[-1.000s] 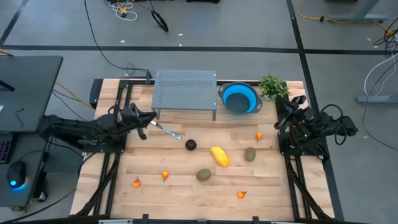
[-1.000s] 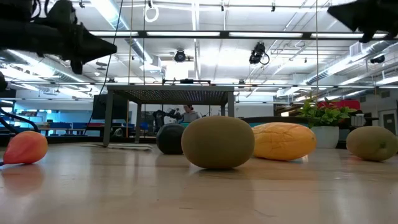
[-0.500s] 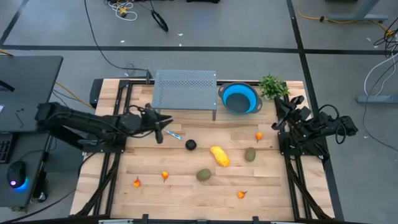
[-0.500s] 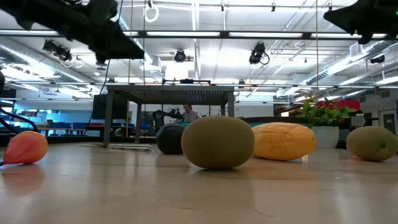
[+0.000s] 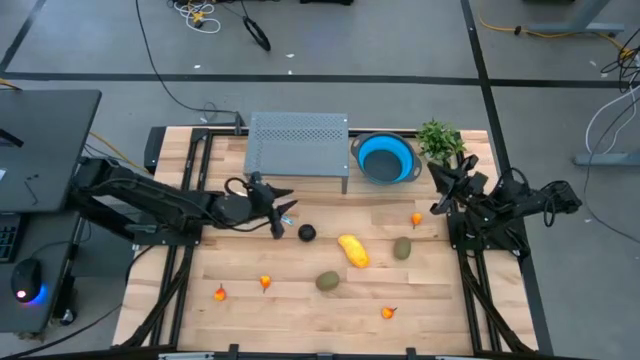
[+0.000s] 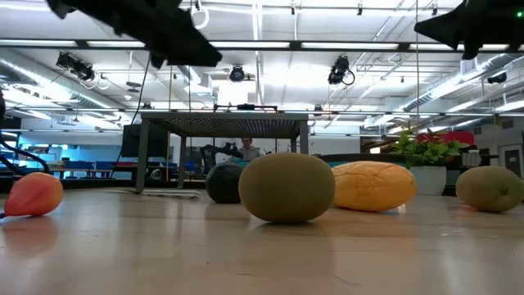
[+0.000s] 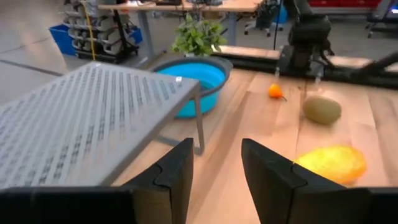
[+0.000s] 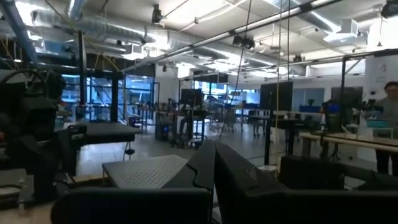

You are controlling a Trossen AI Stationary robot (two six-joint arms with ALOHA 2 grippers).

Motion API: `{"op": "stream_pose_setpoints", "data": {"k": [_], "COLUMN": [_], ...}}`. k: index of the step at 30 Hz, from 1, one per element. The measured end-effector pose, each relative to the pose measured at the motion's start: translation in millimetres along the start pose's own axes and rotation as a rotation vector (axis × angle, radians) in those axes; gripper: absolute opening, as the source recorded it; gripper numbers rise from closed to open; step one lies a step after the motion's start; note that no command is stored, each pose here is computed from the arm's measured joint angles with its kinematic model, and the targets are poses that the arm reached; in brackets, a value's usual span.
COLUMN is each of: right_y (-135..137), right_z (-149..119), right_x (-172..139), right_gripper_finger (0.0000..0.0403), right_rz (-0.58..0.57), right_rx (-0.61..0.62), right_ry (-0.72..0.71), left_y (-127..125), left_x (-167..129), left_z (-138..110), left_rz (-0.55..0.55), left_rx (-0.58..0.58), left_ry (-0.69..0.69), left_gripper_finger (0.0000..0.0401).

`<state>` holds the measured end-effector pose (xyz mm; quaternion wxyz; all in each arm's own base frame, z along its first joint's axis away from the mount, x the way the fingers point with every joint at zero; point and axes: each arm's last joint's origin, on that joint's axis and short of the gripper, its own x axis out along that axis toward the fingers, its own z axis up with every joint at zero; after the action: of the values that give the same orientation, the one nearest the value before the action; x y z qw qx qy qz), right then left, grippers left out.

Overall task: Pick & Place Fruit
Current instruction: Put the blue strainer bowl on top of the gray metal shelf

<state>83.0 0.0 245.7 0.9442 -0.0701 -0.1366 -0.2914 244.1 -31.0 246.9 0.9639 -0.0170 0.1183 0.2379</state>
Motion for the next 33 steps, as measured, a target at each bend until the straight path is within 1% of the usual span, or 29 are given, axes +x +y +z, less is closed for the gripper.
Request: {"op": "stream_pose_setpoints", "data": {"k": [3, 7, 10, 13, 17, 23, 29, 33], "right_y": [4.7, 11.2, 16.4, 20.4, 26.7, 36.7, 44.0, 42.2], "right_z": [3.2, 4.7, 3.7, 2.0, -2.6, -10.2, -34.0, -56.2], "right_x": [5.3, 11.8, 16.2, 20.1, 25.4, 41.7, 70.3, 88.8], "right_gripper_finger": [0.0009, 0.0009, 0.0009, 0.0009, 0.0009, 0.0011, 0.0032, 0.0046], "right_rz": [0.018, 0.033, 0.046, 0.033, 0.038, 0.022, 0.015, -0.007], "right_rx": [-0.010, -0.023, -0.055, -0.083, -0.124, -0.171, -0.171, -0.156], "right_ry": [0.029, 0.071, 0.110, 0.178, 0.310, 0.494, 0.662, 0.786], "left_y": [-6.4, -16.9, -22.9, -25.5, -24.6, -28.5, -32.1, -30.9], "left_x": [14.0, 28.8, 36.7, 40.4, 40.3, 35.9, 27.2, 18.8], "left_z": [12.9, 30.9, 37.1, 37.5, 32.0, 28.0, 27.9, 27.2], "left_rz": [0.010, 0.010, 0.020, 0.023, 0.024, 0.005, 0.015, 0.017], "left_rx": [-0.022, 0.039, 0.077, 0.085, 0.070, 0.074, 0.140, 0.144], "left_ry": [0.003, 0.033, 0.060, 0.072, 0.091, 0.107, 0.111, 0.105], "left_gripper_finger": [0.0146, 0.0146, 0.0146, 0.0146, 0.0146, 0.0146, 0.0146, 0.0146]}}
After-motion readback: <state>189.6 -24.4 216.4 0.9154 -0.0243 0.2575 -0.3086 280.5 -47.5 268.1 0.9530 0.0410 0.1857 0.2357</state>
